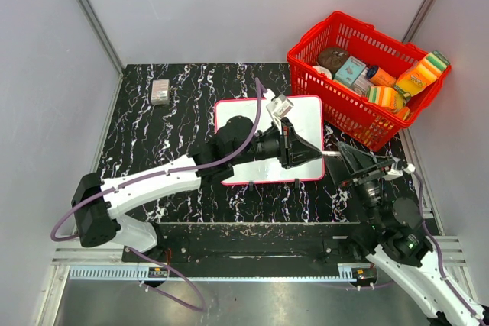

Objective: Write a sentence on the whiteboard
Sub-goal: Pass from the right arm to the left, then pass from the left arm to the right

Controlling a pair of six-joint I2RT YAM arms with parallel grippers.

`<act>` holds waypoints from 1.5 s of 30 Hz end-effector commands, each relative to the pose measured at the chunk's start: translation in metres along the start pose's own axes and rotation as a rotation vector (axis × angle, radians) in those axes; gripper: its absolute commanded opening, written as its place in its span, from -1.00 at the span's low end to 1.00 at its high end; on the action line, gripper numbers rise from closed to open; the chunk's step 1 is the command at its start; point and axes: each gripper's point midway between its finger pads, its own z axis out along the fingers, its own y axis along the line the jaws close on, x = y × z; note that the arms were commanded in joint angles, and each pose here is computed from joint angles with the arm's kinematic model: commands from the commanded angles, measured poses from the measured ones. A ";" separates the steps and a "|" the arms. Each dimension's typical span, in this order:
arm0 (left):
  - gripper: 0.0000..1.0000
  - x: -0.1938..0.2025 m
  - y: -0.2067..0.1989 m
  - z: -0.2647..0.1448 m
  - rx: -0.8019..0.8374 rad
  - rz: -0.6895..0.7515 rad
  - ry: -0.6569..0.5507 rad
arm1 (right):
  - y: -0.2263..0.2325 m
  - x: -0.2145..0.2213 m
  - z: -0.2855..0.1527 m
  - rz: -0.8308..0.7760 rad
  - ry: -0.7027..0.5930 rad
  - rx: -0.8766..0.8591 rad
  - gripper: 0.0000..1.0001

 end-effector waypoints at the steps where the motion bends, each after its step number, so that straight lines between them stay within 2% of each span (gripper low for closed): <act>1: -1.00 -0.031 -0.014 -0.004 -0.012 0.058 -0.052 | 0.005 0.002 -0.009 -0.113 0.031 0.001 0.99; 3: -1.00 -0.038 -0.009 -0.008 -0.062 0.098 -0.044 | -0.003 0.008 -0.012 -0.194 0.078 0.053 1.00; 5: -1.00 -0.038 0.007 -0.019 -0.173 0.123 0.004 | -0.003 0.013 -0.016 -0.261 0.120 0.075 1.00; 6: -1.00 -0.030 0.024 -0.029 -0.264 0.123 0.054 | -0.019 0.020 -0.018 -0.341 0.172 0.136 1.00; 8: -1.00 -0.036 0.030 -0.043 -0.329 0.161 0.087 | -0.019 0.026 -0.020 -0.424 0.227 0.154 0.99; 9: -1.00 -0.025 0.039 -0.055 -0.387 0.163 0.153 | -0.035 0.030 -0.023 -0.517 0.281 0.208 0.99; 13: -1.00 -0.013 0.042 -0.094 -0.472 0.202 0.289 | -0.049 0.025 -0.031 -0.742 0.361 0.301 0.99; 17: -1.00 0.014 0.040 -0.127 -0.491 0.200 0.462 | -0.037 0.024 -0.025 -0.978 0.429 0.251 1.00; 20: -1.00 0.045 0.040 -0.149 -0.499 0.141 0.623 | -0.019 0.052 -0.016 -1.067 0.564 0.101 0.99; 21: -1.00 0.060 0.036 -0.157 -0.481 0.109 0.697 | -0.017 0.071 -0.020 -1.061 0.671 0.035 0.99; 23: -1.00 0.075 0.035 -0.164 -0.472 0.089 0.765 | -0.020 0.095 -0.013 -1.075 0.802 -0.028 0.99; 24: -1.00 0.081 0.029 -0.166 -0.434 0.071 0.792 | -0.020 0.114 -0.022 -1.036 0.926 -0.087 0.97; 26: -1.00 0.086 0.019 -0.167 -0.387 0.071 0.799 | -0.027 0.136 -0.020 -0.986 1.051 -0.134 0.94; 27: -1.00 0.085 0.011 -0.164 -0.337 0.068 0.790 | -0.023 0.152 -0.036 -0.919 1.176 -0.217 0.91; 28: -1.00 0.082 0.005 -0.164 -0.305 0.074 0.779 | -0.021 0.158 -0.039 -0.886 1.217 -0.255 0.90; 30: -1.00 0.077 -0.007 -0.161 -0.241 0.082 0.753 | -0.010 0.171 -0.048 -0.796 1.282 -0.368 0.90; 32: -1.00 0.073 -0.014 -0.160 -0.201 0.093 0.731 | 0.002 0.177 -0.051 -0.738 1.277 -0.454 0.90; 36: -1.00 0.068 -0.034 -0.155 -0.087 0.098 0.710 | 0.010 0.182 -0.067 -0.654 1.362 -0.548 0.77; 41: -1.00 0.063 -0.043 -0.153 -0.039 0.113 0.695 | 0.005 0.182 -0.079 -0.621 1.437 -0.563 0.68; 45: -1.00 0.064 -0.048 -0.152 -0.005 0.103 0.703 | -0.005 0.182 -0.078 -0.623 1.447 -0.526 0.61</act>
